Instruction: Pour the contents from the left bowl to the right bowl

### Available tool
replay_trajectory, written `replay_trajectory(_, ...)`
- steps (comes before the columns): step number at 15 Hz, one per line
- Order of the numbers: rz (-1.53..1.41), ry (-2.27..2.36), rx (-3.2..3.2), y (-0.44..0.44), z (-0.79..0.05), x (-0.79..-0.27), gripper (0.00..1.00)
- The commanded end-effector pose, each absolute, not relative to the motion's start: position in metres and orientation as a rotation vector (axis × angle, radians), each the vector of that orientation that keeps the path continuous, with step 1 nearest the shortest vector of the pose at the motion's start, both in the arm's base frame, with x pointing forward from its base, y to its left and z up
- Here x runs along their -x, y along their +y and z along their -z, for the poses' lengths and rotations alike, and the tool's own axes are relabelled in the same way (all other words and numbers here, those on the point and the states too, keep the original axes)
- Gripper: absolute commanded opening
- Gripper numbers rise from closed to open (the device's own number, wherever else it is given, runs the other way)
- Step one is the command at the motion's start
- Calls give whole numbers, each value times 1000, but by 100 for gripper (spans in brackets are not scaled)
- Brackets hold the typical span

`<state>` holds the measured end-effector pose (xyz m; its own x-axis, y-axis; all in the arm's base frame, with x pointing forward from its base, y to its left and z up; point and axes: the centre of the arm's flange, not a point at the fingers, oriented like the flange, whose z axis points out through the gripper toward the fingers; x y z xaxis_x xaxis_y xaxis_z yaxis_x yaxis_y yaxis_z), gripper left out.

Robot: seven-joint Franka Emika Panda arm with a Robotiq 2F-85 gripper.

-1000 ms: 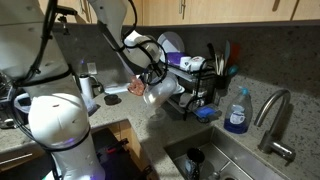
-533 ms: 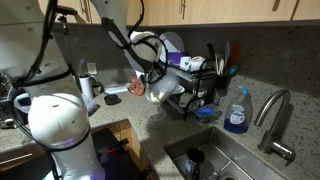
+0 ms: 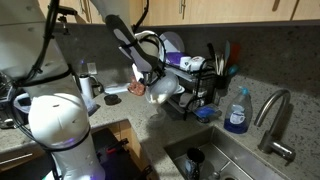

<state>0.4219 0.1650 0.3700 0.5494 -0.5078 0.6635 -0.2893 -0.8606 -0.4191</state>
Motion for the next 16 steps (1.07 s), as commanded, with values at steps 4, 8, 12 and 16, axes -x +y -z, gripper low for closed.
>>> replay_trajectory(4, 1272, 687, 2451, 165, -364, -425, 1)
replay_trajectory(8, 1283, 698, 2436, 166, -368, -426, 1)
replay_trajectory(12, 1295, 705, 2428, 163, -371, -426, 1)
replay_trajectory(16, 1302, 714, 2422, 161, -372, -425, 1)
